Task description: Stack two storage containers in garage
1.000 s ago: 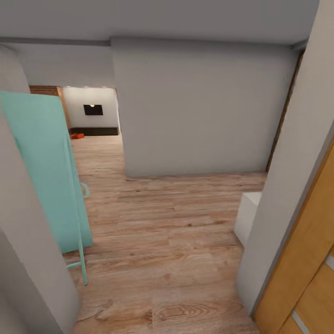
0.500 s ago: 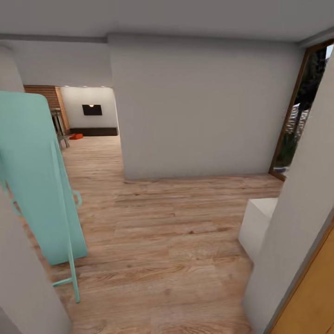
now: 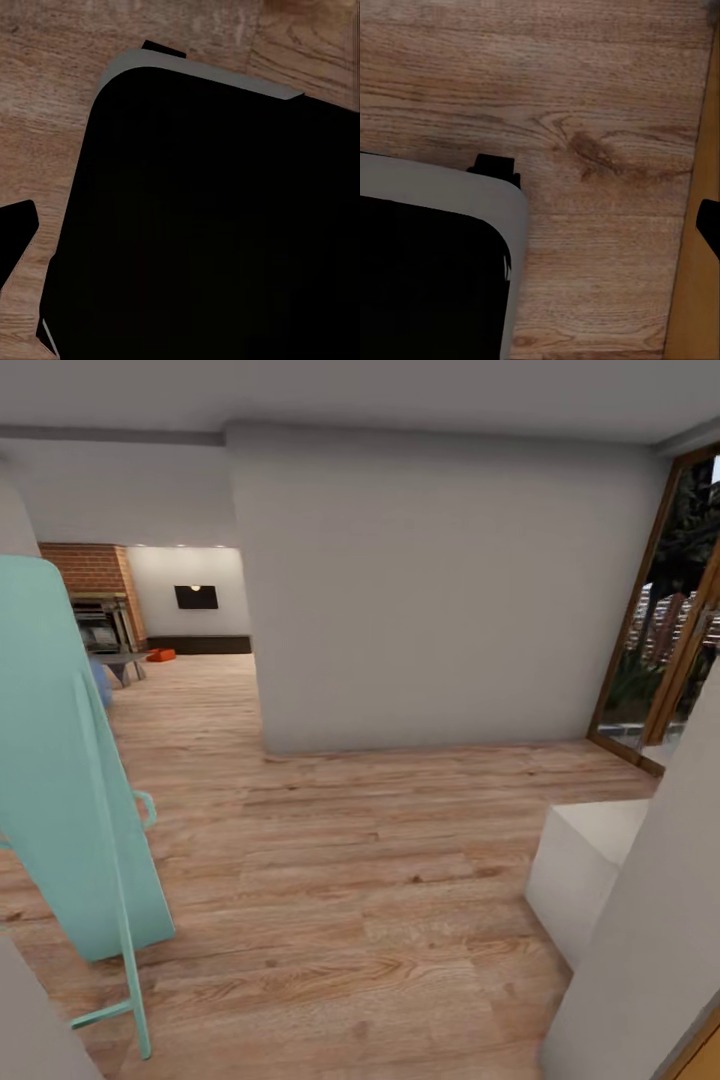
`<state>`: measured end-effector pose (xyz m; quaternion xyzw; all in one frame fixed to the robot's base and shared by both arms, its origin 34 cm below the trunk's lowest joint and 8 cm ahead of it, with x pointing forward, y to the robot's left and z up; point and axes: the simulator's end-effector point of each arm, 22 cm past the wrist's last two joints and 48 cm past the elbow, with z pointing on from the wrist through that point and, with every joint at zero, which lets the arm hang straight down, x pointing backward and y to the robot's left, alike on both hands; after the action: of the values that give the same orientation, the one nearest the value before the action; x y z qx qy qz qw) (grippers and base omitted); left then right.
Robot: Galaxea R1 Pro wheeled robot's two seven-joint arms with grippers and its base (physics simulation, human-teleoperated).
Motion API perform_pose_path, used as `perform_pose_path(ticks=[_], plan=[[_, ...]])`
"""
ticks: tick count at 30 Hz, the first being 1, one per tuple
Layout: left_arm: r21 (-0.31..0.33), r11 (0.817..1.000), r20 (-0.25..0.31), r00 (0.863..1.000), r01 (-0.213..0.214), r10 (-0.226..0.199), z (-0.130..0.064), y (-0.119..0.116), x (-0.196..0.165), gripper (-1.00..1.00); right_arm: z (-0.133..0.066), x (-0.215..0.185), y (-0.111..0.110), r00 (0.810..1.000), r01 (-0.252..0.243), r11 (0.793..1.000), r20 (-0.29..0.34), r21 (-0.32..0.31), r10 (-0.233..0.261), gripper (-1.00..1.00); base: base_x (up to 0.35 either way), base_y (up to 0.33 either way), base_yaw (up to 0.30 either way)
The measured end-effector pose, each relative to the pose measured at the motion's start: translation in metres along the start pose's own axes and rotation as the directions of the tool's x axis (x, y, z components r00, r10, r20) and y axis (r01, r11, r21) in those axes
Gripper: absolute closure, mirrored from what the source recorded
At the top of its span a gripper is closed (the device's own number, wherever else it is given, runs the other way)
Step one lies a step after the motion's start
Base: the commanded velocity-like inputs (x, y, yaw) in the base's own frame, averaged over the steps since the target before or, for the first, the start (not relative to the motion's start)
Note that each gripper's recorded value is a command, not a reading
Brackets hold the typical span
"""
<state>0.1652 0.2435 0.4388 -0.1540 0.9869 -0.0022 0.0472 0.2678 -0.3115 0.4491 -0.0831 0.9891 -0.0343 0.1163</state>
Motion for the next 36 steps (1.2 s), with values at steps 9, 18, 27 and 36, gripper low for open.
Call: perform_pose_path(ticks=[9, 18, 27, 36], plan=[[-0.001, 1.0, 0.001, 1.0, -0.001, 0.001, 0.0, 0.0007, -0.0004, -1.0, 0.0, -0.0001, 0.0004, 1.0, 0.001, 1.0, 0.0, 0.0, -0.001, -1.0, 0.322, 0.0, 0.0], [0.001, 1.0, 0.003, 1.0, -0.002, 0.002, 0.0, -0.0003, -0.0008, -1.0, 0.0, -0.0001, 0.0002, 1.0, 0.001, 1.0, 0.0, 0.0, -0.001, -1.0, 0.322, 0.0, 0.0], [0.001, 1.0, 0.005, 1.0, -0.001, 0.001, 0.0, -0.0004, -0.0011, -1.0, 0.0, 0.0001, -0.0008, 1.0, 0.002, 1.0, 0.0, 0.001, -0.002, -1.0, 0.322, 0.0, 0.0], [0.0, 1.0, 0.005, 1.0, -0.001, 0.001, 0.0, -0.0003, -0.0011, -1.0, 0.0, 0.0001, -0.0009, 1.0, 0.002, 1.0, 0.0, 0.001, -0.002, -1.0, 0.322, 0.0, 0.0]])
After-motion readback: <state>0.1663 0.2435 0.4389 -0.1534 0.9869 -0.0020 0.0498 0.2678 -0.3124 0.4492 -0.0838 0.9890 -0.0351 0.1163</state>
